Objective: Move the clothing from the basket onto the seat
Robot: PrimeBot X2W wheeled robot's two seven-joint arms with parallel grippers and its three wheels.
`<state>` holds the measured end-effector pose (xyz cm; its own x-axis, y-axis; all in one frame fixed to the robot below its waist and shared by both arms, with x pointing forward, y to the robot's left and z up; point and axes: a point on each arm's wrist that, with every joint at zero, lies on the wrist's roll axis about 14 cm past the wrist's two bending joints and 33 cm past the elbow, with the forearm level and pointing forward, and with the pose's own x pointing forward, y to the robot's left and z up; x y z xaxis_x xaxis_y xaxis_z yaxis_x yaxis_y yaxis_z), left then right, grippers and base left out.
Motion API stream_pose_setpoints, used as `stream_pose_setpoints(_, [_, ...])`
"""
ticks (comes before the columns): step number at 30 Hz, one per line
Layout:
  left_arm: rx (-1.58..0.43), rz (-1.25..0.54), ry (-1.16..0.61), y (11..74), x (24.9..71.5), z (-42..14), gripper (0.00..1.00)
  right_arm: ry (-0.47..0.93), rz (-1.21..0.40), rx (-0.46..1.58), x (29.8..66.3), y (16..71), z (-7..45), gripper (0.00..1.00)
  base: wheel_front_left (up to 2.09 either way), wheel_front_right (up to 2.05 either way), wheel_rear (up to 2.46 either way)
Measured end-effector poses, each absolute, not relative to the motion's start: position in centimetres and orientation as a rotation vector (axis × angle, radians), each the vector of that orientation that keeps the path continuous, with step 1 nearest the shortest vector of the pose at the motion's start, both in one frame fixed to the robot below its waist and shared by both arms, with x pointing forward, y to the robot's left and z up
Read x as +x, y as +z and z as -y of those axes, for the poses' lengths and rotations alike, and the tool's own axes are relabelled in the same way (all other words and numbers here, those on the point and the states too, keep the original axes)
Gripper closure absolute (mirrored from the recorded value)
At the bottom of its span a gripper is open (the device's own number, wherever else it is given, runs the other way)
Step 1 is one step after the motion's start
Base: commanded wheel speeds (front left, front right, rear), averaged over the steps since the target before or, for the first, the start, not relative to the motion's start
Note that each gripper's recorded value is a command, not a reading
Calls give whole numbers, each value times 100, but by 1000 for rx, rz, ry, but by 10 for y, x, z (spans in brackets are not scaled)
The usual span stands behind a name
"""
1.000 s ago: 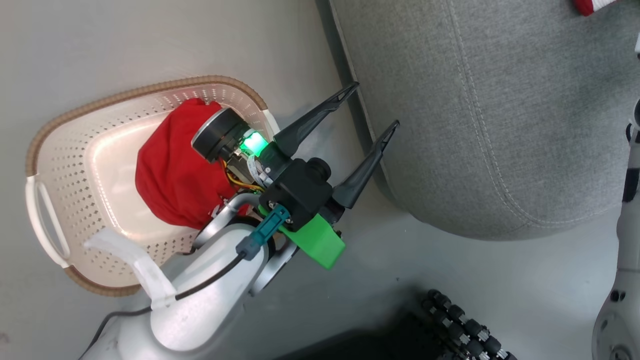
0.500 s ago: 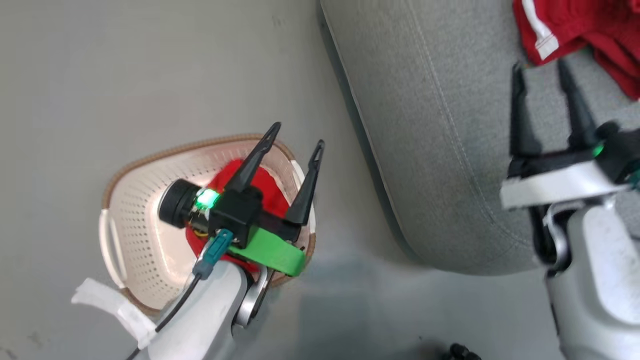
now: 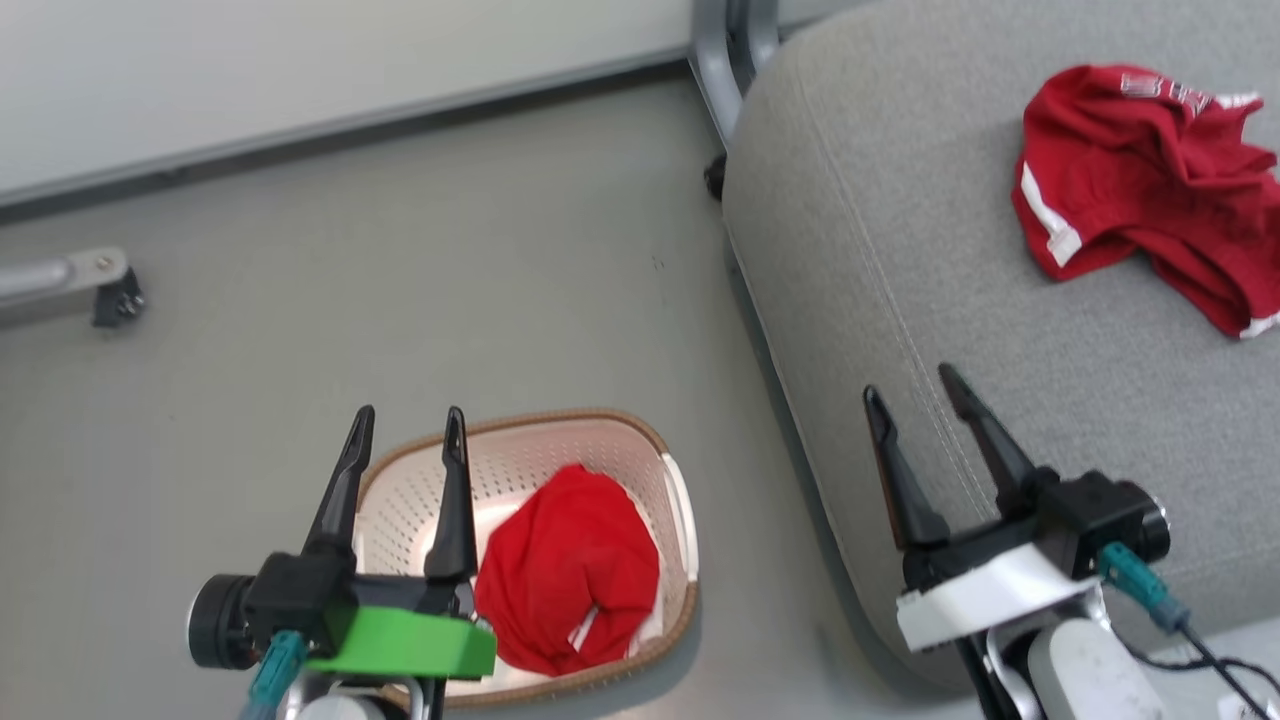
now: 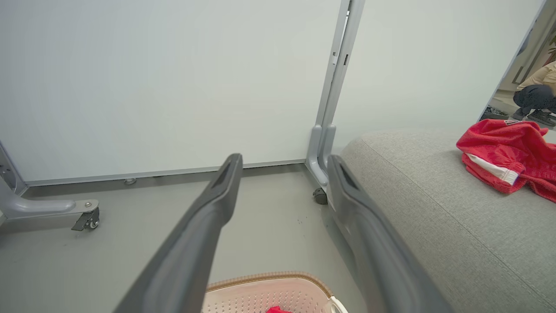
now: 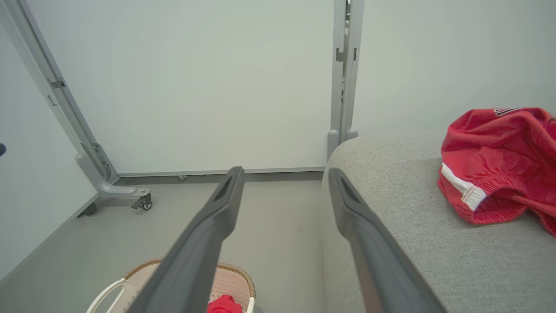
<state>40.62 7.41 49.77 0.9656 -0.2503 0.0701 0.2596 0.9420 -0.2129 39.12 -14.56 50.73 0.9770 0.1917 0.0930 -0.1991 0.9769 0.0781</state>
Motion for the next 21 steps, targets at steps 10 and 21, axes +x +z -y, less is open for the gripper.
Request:
stream_pose_setpoints(10, [-148, 83, -130, 510, 341, -128, 0, 250, 121, 81, 349, 520, 126, 0, 0, 0, 0])
stream_pose_setpoints(21, [-163, 87, -80, 510, 320, -141, 0, 219, 162, 77, 335, 532, 132, 0, 0, 0, 0])
